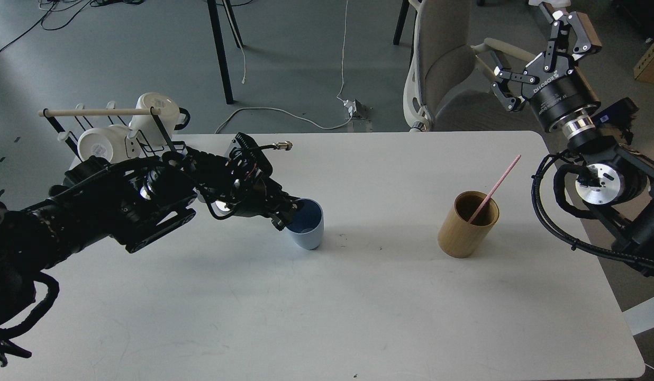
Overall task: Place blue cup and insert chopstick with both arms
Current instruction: 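Carry the blue cup with the left gripper toward table center and set down, then open the left gripper and withdraw it from the blue cup, then move the right gripper to the pink stick in the tan cup and grasp, then lift the pink stick out of the tan cup with the right gripper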
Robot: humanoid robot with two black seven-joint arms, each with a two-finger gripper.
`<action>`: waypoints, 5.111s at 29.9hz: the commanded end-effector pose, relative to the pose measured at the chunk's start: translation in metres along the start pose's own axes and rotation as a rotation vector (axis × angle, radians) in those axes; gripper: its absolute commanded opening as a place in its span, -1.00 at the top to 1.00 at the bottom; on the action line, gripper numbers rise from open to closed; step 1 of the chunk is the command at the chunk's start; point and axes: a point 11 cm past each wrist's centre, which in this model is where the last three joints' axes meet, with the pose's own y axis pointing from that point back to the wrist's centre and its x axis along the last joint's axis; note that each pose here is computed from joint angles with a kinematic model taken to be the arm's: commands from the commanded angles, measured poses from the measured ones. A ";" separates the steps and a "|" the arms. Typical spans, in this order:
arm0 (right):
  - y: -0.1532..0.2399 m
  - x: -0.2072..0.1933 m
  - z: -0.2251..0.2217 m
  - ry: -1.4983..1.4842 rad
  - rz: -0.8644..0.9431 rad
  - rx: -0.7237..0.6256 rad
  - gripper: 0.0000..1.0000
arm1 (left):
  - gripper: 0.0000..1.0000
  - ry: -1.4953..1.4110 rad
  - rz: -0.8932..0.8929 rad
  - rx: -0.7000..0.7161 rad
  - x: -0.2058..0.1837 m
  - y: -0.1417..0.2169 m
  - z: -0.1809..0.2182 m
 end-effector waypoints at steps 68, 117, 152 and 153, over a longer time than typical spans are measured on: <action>0.136 0.061 -0.012 1.374 -0.058 -0.314 -0.90 | -0.82 1.393 1.139 -0.751 0.023 0.163 0.004; 0.149 0.043 0.107 1.303 -0.181 -0.430 0.86 | -0.83 1.527 1.149 -0.758 -0.004 0.146 0.013; -0.050 -0.190 0.090 1.457 -0.675 0.098 0.92 | -0.89 1.800 1.149 -0.493 -0.099 0.115 -0.026; -0.050 -0.203 0.100 1.464 -0.708 0.113 0.92 | -0.89 1.803 1.150 -0.490 -0.100 0.114 -0.026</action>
